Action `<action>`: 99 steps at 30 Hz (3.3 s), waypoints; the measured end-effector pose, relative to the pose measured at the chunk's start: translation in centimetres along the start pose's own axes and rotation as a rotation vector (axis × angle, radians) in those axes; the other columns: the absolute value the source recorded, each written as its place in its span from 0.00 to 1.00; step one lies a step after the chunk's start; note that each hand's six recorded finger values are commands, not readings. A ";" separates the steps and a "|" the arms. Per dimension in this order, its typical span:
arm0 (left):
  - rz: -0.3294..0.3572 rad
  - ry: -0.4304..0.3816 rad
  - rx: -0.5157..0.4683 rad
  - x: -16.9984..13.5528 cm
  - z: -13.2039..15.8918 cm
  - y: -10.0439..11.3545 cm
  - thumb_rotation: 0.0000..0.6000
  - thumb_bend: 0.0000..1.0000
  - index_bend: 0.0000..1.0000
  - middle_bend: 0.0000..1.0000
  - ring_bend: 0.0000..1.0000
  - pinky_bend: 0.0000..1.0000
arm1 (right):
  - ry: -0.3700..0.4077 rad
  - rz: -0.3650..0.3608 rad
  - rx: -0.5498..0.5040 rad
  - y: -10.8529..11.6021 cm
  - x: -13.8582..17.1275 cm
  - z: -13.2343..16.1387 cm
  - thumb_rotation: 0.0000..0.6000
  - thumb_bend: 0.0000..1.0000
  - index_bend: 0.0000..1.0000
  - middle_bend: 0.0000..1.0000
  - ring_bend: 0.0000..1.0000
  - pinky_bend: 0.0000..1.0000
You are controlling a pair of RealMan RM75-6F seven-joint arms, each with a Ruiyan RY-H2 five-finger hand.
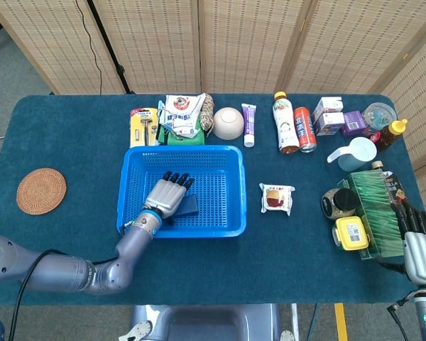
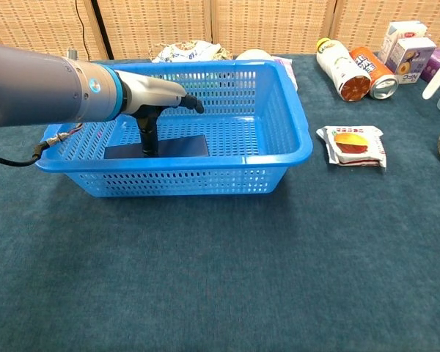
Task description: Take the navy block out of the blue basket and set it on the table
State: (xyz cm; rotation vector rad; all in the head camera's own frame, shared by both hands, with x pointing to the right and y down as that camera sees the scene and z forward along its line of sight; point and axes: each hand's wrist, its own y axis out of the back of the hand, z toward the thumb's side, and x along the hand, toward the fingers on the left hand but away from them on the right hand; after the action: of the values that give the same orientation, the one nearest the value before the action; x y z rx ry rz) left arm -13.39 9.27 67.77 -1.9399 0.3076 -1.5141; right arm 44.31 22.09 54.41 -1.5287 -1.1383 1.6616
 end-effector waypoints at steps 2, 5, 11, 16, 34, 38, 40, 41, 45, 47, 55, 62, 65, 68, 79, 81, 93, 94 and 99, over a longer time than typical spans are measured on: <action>-0.004 0.010 0.000 0.3 0.0 -0.3 1.00 0.00 0.00 0.00 0.00 0.00 | 0.001 0.003 -0.001 0.0 -0.1 0.0 1.00 0.00 0.00 0.00 0.00 0.00; -0.013 0.025 0.002 0.6 0.0 -0.6 1.00 0.00 0.00 0.00 0.00 0.00 | 0.001 0.005 -0.002 -0.1 -0.1 0.0 1.00 0.00 0.00 0.00 0.00 0.00; -0.016 0.045 0.011 1.1 0.1 -1.1 1.00 0.00 0.00 0.00 0.00 0.02 | 0.001 0.007 -0.005 -0.1 -0.2 -0.1 1.00 0.00 0.00 0.00 0.00 0.00; 0.015 0.050 0.027 1.4 0.2 -1.1 1.00 0.07 0.00 0.02 0.09 0.24 | 0.003 0.011 -0.007 -0.1 -0.2 0.0 1.00 0.00 0.00 0.00 0.00 0.00; -0.011 0.074 0.053 1.6 0.1 -1.5 1.00 0.53 0.46 0.47 0.44 0.55 | 0.009 0.020 -0.009 -0.3 -0.3 0.0 1.00 0.00 0.00 0.00 0.00 0.00; 0.021 0.061 0.047 1.2 -0.1 -0.8 1.00 0.54 0.47 0.47 0.44 0.55 | 0.010 0.021 -0.009 -0.3 -0.2 0.1 1.00 0.00 0.00 0.00 0.00 0.00; 0.037 0.054 0.043 1.0 -0.1 -0.4 1.00 0.54 0.47 0.47 0.44 0.55 | 0.011 0.021 -0.009 -0.3 -0.2 0.1 1.00 0.00 0.00 0.00 0.00 0.00; 0.049 0.048 0.041 0.8 -0.1 -0.1 1.00 0.54 0.47 0.47 0.44 0.55 | 0.011 0.021 -0.009 -0.3 -0.2 0.1 1.00 0.00 0.00 0.00 0.00 0.00; 0.089 0.022 0.030 0.1 0.2 1.1 1.00 0.54 0.47 0.47 0.43 0.55 | 0.013 0.019 -0.012 -0.2 -0.1 0.1 1.00 0.00 0.00 0.00 0.00 0.00; 0.109 0.008 0.023 -0.3 0.3 1.8 1.00 0.54 0.47 0.47 0.43 0.55 | 0.014 0.019 -0.014 -0.2 -0.1 0.2 1.00 0.00 0.00 0.00 0.00 0.00; 0.177 -0.035 -0.019 -2.2 0.7 4.3 1.00 0.54 0.47 0.47 0.43 0.55 | 0.017 0.016 -0.020 0.0 0.0 0.1 1.00 0.00 0.00 0.00 0.00 0.00; 0.280 -0.060 -0.072 -5.0 -1.2 8.1 1.00 0.54 0.47 0.46 0.43 0.55 | 0.021 0.016 -0.024 0.1 0.1 0.1 1.00 0.00 0.00 0.00 0.00 0.00; 0.318 -0.049 -0.084 -6.2 -2.7 9.6 1.00 0.54 0.46 0.46 0.42 0.55 | 0.027 0.014 -0.025 0.1 0.2 0.3 1.00 0.00 0.00 0.00 0.00 0.00; 0.345 -0.027 -0.090 -7.3 -4.7 10.6 1.00 0.54 0.46 0.45 0.42 0.55 | 0.031 0.013 -0.026 0.1 0.4 0.4 1.00 0.00 0.00 0.00 0.00 0.00; 0.342 0.107 -0.165 -9.5 -13.6 9.2 1.00 0.54 0.45 0.44 0.42 0.55 | 0.048 0.010 -0.016 0.0 0.8 0.8 1.00 0.00 0.00 0.00 0.00 0.00; 0.328 0.144 -0.185 -9.6 -15.8 8.2 1.00 0.54 0.45 0.44 0.42 0.55 | 0.049 0.010 -0.015 0.0 0.8 0.9 1.00 0.00 0.00 0.00 0.00 0.00; 0.142 0.298 -0.353 -8.0 -22.8 1.4 1.00 0.54 0.46 0.44 0.42 0.55 | 0.063 0.031 -0.006 -0.5 0.9 1.4 1.00 0.00 0.00 0.00 0.00 0.00; 0.132 0.305 -0.366 -7.7 -23.0 0.9 1.00 0.54 0.46 0.44 0.42 0.55 | 0.063 0.031 -0.007 -0.5 0.8 1.3 1.00 0.00 0.00 0.00 0.00 0.00; 0.072 0.334 -0.444 -6.1 -23.9 -1.3 1.00 0.54 0.47 0.44 0.43 0.55 | 0.061 0.033 -0.017 -0.4 0.8 1.2 1.00 0.00 0.00 0.00 0.00 0.00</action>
State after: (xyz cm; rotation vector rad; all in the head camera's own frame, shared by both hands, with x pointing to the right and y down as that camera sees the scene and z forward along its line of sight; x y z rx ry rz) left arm -37.70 5.36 66.77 -1.9602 0.9161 -1.8365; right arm 42.95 22.76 54.39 -1.6056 -1.1030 1.6192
